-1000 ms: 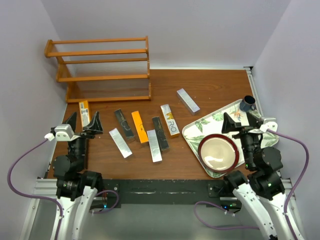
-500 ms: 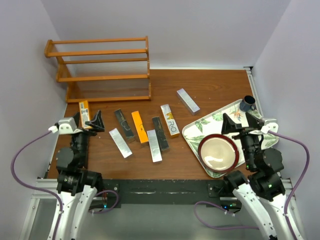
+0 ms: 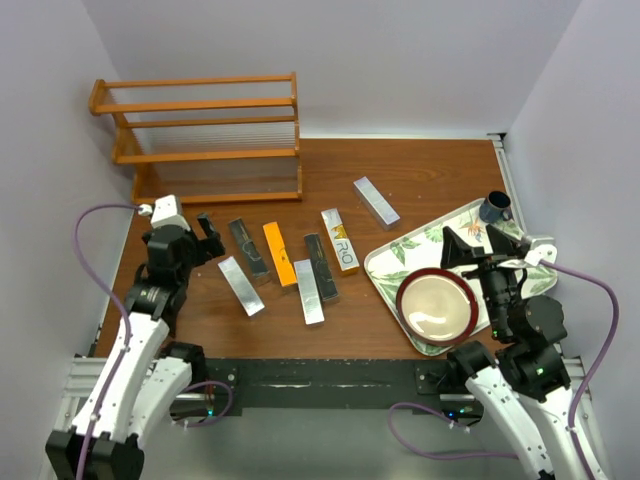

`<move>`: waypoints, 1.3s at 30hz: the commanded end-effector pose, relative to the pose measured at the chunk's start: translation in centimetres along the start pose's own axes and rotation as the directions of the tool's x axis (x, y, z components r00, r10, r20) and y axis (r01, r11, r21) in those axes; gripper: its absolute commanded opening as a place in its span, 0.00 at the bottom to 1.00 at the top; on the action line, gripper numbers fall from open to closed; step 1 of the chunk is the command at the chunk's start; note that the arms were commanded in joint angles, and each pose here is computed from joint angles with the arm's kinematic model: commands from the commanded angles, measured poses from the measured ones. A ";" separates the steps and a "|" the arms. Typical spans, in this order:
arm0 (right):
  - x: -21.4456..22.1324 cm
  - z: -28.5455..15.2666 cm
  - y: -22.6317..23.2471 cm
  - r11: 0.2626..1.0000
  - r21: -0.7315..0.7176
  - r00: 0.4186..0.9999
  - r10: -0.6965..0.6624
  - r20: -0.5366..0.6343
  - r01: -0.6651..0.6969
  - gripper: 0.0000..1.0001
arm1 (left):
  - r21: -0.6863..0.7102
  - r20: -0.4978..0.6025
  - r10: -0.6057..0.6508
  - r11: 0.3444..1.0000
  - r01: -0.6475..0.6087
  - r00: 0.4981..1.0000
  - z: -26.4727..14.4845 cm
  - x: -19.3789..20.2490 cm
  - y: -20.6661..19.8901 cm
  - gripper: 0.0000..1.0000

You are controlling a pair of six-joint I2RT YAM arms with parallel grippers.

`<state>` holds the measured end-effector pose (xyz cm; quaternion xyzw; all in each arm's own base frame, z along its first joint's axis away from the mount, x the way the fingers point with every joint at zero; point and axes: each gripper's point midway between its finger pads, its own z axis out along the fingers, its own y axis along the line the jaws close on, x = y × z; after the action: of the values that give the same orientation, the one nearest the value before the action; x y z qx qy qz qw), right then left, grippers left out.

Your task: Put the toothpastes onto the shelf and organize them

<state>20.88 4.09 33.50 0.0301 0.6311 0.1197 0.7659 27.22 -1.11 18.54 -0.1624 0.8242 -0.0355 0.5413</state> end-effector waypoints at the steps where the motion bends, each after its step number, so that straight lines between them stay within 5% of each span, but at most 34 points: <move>1: -0.9 -0.2 0.1 0.999 -0.005 0.999 0.032 0.027 -0.031 0.99 | -0.135 -0.152 -0.122 0.986 0.101 0.981 0.1 3.1 1.4 1.00; 15: -0.7 -0.2 0.2 0.999 -0.005 0.998 0.051 0.025 -0.051 0.98 | -0.136 -0.357 -0.218 0.974 0.180 0.909 -0.8 13.1 -1.7 1.00; 33: -0.4 0.0 0.2 0.999 0.001 0.999 0.048 0.010 -0.048 0.99 | -0.110 -0.274 -0.121 0.990 0.094 0.954 1.3 11.3 -8.8 0.99; 39: -0.4 -0.1 0.3 0.999 -0.005 0.999 0.047 0.010 -0.047 0.99 | -0.137 -0.246 -0.126 0.986 0.094 0.961 2.9 11.7 -9.2 0.87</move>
<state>20.76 4.20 33.47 0.0413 0.6308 0.1335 0.7632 25.50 -12.80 7.72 -0.2083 0.9026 -0.0333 0.3752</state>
